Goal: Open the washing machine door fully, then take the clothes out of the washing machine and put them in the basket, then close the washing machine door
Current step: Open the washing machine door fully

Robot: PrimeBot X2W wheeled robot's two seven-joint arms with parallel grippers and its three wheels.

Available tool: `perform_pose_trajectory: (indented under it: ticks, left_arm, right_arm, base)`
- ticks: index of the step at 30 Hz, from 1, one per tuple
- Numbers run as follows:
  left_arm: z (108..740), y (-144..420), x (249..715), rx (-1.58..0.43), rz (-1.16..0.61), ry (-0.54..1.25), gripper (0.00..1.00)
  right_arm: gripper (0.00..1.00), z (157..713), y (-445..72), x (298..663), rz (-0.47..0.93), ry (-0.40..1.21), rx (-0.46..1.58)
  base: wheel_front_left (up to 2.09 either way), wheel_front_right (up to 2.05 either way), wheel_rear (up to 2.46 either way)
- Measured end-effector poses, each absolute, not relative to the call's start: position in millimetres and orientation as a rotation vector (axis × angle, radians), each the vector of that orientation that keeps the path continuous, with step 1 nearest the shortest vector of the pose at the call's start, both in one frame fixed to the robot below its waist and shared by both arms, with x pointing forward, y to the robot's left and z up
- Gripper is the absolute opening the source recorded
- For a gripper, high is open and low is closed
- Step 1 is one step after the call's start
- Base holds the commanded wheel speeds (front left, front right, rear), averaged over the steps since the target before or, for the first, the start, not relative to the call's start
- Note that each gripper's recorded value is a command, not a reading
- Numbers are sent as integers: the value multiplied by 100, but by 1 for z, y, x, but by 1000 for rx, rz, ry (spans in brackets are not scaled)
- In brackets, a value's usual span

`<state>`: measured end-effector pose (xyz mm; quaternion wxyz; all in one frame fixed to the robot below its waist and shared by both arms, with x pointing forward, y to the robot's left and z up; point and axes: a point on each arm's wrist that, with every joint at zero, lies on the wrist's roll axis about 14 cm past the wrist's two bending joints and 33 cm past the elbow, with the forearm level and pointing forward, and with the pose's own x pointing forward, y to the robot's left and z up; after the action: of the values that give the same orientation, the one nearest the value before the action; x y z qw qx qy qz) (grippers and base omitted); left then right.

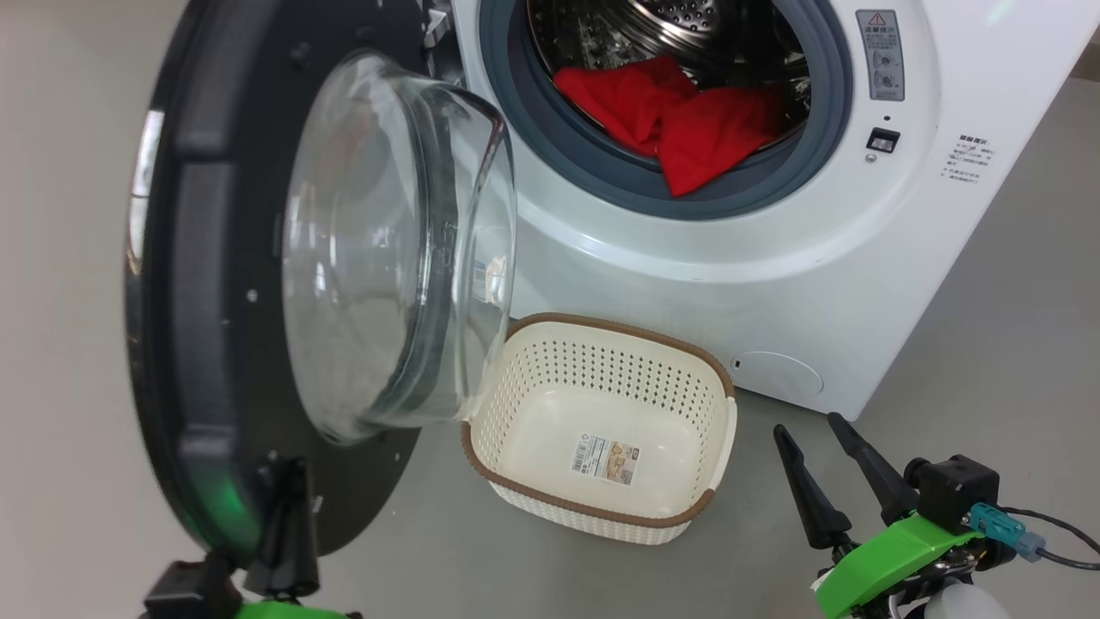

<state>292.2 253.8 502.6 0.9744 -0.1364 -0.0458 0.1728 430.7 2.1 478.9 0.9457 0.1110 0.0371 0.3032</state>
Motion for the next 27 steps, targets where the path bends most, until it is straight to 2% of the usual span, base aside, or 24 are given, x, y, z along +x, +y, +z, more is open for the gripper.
perform_pose_trajectory:
  ticks: [11,27]
  left_arm:
    - [500,322,291,-193,514,-77,0]
    - [502,390,283,-124,687,-63,0]
  right_arm:
    - [100,469,-7,434,599,97,223]
    - [100,460,-13,438,585,114,220]
  base:
    - [0,0,0]
    - [0,0,0]
